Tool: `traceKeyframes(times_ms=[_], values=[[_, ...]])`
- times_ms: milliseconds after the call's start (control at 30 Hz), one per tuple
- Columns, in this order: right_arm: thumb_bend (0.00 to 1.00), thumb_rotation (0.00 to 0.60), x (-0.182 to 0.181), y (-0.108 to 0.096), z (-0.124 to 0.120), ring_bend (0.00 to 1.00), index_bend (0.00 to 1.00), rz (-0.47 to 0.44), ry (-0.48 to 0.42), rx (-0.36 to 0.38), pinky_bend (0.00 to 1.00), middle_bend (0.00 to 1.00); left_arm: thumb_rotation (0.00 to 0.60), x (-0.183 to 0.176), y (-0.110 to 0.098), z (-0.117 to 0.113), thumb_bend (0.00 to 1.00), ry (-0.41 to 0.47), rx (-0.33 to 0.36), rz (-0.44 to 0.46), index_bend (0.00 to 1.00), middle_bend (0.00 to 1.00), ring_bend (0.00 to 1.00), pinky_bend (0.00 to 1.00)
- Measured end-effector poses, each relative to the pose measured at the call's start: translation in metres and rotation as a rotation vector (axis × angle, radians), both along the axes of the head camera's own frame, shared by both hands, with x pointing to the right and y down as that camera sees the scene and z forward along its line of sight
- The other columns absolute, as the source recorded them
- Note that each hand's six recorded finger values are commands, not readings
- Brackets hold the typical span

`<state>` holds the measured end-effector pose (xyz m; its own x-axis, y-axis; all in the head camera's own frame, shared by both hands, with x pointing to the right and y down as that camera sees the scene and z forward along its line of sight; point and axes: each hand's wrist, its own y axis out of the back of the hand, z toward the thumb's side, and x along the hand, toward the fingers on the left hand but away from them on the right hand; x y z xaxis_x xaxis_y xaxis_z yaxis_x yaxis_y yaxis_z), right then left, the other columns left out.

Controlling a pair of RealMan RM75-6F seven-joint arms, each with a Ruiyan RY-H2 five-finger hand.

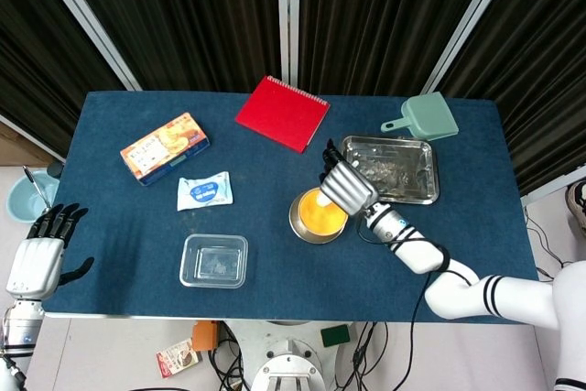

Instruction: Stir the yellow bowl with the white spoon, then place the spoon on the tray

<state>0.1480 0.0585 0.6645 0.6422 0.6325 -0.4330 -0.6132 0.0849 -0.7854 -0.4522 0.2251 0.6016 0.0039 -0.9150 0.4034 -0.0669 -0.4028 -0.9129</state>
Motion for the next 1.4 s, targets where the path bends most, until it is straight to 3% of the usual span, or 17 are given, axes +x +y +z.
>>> traceKeyframes(times_ms=[433, 767, 1000, 1400], values=[[0.54, 0.600, -0.018, 0.015, 0.022, 0.22, 0.69, -0.266, 0.143, 0.180, 0.17, 0.48, 0.600, -0.003, 0.005, 0.006, 0.19, 0.011, -0.010, -0.015, 0.16, 0.12, 0.06, 0.15], [0.54, 0.600, -0.032, 0.035, 0.035, 0.23, 0.71, -0.345, 0.149, 0.186, 0.17, 0.48, 0.600, -0.004, 0.009, 0.009, 0.19, 0.016, -0.015, -0.021, 0.16, 0.12, 0.06, 0.15], [0.54, 0.600, -0.032, 0.044, 0.038, 0.25, 0.72, -0.303, 0.097, 0.153, 0.17, 0.49, 0.600, -0.007, 0.011, 0.011, 0.19, 0.018, -0.018, -0.028, 0.16, 0.12, 0.06, 0.15], [0.54, 0.600, -0.010, 0.035, 0.032, 0.26, 0.73, -0.052, -0.068, 0.060, 0.17, 0.50, 0.600, -0.004, 0.008, 0.009, 0.19, 0.020, -0.011, -0.017, 0.16, 0.12, 0.06, 0.15]])
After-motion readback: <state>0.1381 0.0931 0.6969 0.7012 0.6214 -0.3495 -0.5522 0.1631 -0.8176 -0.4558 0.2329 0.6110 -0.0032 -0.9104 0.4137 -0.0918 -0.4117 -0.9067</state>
